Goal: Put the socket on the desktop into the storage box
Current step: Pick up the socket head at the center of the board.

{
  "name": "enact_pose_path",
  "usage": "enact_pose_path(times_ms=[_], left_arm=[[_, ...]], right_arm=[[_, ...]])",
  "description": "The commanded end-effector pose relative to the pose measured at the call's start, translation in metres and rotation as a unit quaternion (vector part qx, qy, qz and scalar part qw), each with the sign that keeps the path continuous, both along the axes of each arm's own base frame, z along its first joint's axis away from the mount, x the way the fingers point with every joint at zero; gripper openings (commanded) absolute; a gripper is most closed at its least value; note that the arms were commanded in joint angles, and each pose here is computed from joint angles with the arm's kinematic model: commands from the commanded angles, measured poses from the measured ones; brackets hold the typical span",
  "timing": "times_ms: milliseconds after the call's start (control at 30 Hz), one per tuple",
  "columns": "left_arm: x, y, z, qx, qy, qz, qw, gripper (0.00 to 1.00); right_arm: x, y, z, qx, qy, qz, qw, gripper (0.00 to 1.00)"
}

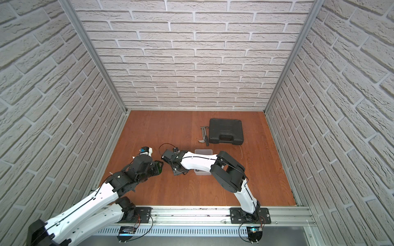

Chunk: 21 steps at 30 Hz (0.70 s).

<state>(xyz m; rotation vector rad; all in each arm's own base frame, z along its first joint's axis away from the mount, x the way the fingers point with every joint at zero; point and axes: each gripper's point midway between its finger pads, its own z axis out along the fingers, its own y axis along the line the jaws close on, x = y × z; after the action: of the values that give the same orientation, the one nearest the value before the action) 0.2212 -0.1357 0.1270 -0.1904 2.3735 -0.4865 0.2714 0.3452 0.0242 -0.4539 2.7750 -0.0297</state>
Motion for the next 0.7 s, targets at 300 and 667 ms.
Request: enact_pose_path(times_ms=[300, 667], left_arm=[[0.003, -0.001, 0.001, -0.008, -0.004, 0.004, 1.0, 0.45], [0.005, -0.001, 0.002, -0.01, -0.005, 0.004, 1.0, 0.44]], right_arm=[[-0.001, 0.002, 0.0, -0.027, -0.003, 0.001, 1.0, 0.3], [-0.009, -0.001, -0.012, -0.031, 0.016, -0.004, 0.999, 0.31]])
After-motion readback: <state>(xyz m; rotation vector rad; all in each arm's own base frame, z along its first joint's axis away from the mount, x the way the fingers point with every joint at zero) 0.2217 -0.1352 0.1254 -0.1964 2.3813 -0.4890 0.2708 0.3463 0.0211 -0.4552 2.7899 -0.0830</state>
